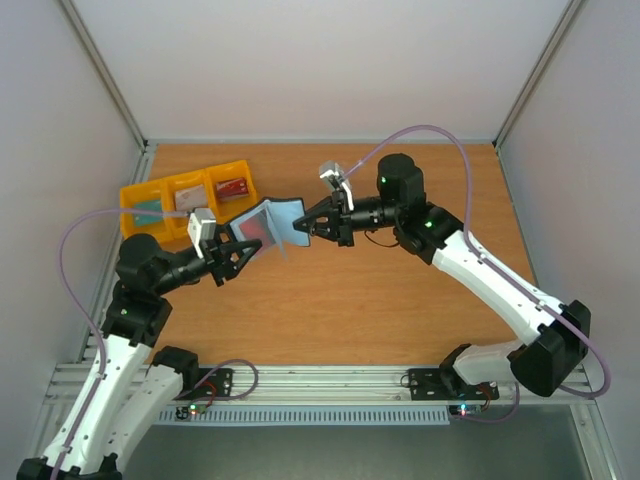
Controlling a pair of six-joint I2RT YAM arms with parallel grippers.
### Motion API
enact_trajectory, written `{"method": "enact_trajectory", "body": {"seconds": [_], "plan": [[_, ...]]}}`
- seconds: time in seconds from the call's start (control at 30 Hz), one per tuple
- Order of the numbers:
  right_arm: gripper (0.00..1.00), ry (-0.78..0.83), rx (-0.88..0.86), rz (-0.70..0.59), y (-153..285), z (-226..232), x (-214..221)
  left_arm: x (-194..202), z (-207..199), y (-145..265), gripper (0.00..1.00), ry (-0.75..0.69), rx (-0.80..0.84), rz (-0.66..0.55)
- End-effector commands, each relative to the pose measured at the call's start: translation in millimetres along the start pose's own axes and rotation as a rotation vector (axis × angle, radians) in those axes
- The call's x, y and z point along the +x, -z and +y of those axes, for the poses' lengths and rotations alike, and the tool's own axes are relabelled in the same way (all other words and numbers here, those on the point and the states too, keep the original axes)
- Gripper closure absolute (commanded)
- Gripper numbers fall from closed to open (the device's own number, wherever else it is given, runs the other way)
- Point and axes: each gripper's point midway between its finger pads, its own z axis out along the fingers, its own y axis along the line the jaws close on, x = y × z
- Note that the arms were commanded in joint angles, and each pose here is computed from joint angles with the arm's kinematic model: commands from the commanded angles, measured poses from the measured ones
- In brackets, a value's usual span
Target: Take the credit cards out of the card holder
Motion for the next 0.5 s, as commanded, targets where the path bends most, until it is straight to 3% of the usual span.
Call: {"method": "enact_trajectory", "body": {"seconds": [0.0, 0.13, 0.27, 0.3, 0.37, 0.4, 0.47], "plan": [[0.99, 0.02, -0.1, -0.068, -6.3, 13.7, -21.9, -14.8, 7.7, -0.7, 0.55, 0.051, -0.045, -0.055], [0.99, 0.022, -0.116, -0.051, -14.2, 15.0, -19.3, -12.2, 3.1, -2.9, 0.57, 0.045, -0.005, -0.052], [0.99, 0.023, -0.127, -0.025, -15.5, 16.3, -14.6, -11.5, 6.3, -2.3, 0.97, 0.057, -0.026, -0.049], [0.97, 0.025, -0.112, -0.018, -14.9, 15.1, -12.7, -13.0, 6.7, -1.3, 0.99, 0.055, -0.035, -0.052], [0.81, 0.014, -0.016, -0.014, -9.3, -0.2, -11.2, -14.1, 15.2, 1.4, 1.0, 0.066, -0.1, -0.051], [0.69, -0.004, 0.095, -0.023, -3.6, -18.8, -12.5, -12.8, 31.5, 4.6, 1.0, 0.082, -0.201, -0.049], [0.56, -0.055, 0.369, -0.053, 22.0, -62.7, -16.1, 2.9, 66.5, 16.8, 1.0, 0.113, -0.421, 0.018]]}}
